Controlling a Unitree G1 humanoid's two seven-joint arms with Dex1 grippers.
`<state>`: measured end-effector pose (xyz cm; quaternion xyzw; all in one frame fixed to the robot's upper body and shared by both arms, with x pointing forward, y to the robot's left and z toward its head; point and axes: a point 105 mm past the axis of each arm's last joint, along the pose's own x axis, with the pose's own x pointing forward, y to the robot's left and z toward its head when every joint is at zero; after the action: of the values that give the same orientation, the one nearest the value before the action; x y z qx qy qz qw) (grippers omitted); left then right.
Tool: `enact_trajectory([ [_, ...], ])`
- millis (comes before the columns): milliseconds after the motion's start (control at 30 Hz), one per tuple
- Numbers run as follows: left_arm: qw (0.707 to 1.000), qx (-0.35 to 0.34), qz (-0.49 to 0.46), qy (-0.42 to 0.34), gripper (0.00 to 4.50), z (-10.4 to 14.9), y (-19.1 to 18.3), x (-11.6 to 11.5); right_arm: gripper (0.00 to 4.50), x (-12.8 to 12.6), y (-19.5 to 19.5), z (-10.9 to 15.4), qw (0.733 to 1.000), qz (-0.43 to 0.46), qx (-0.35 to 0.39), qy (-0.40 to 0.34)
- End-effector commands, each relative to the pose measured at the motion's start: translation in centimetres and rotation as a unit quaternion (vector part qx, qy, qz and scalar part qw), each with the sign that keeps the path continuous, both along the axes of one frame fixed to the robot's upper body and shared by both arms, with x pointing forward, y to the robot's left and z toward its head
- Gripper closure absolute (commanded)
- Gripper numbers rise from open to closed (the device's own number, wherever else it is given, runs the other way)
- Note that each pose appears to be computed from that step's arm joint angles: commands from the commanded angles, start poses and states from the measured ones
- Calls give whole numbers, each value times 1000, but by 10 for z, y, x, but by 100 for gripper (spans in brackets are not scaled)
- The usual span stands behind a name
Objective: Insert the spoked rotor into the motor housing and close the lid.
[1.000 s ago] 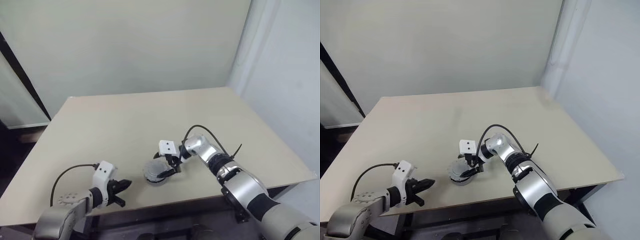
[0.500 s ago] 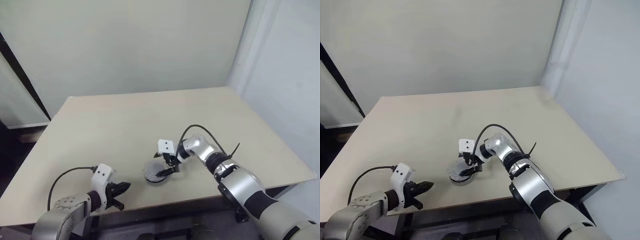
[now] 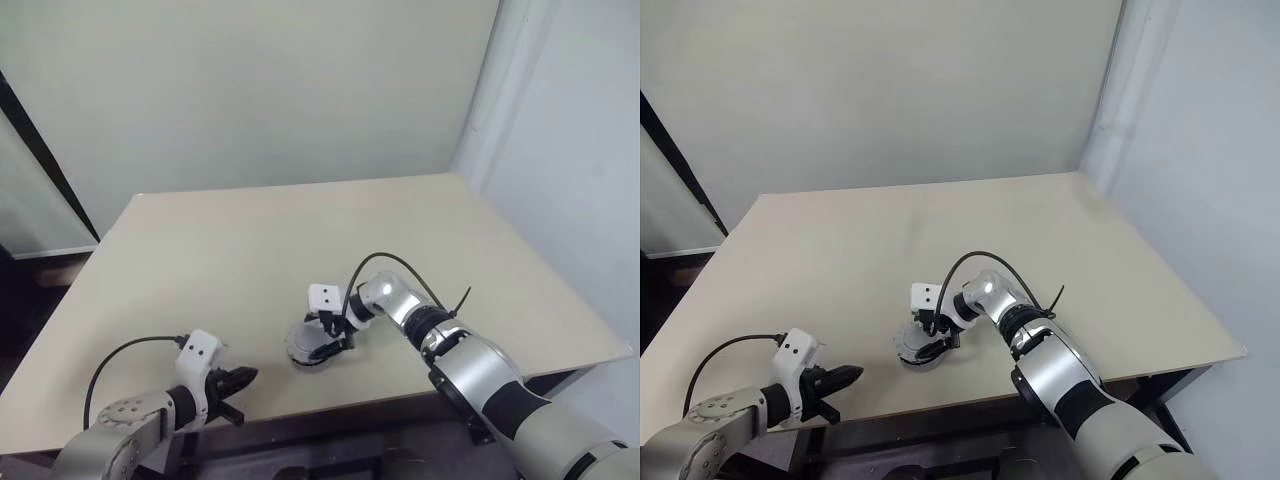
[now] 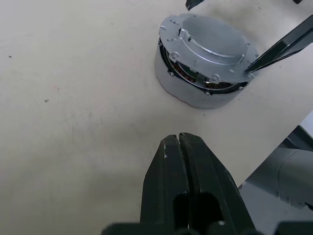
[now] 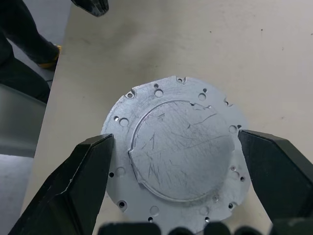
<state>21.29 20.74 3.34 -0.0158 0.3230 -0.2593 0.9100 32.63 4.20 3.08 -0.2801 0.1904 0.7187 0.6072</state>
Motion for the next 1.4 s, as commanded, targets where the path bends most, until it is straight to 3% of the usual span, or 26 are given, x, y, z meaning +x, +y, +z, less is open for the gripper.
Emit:
enact_trajectory([
  [33, 1000, 5, 0, -23, 450, 12, 2, 2, 5, 4, 2, 6, 1000, -6, 4, -6],
  [167, 1000, 6, 1, -21, 450, 12, 2, 1, 5, 3, 1, 4, 1000, -8, 1, -2],
  [300, 1000, 6, 2, -22, 450, 12, 2, 1, 117, 4, 1, 3, 1000, -12, 0, -1],
  [1100, 999, -3, -13, -30, 450, 15, -9, 10, 117, 6, -1, -4, 999, -18, -24, -25],
  [1400, 998, -42, -34, -15, 450, -1, -41, 26, 117, 7, -4, -5, 999, -9, -35, -34],
])
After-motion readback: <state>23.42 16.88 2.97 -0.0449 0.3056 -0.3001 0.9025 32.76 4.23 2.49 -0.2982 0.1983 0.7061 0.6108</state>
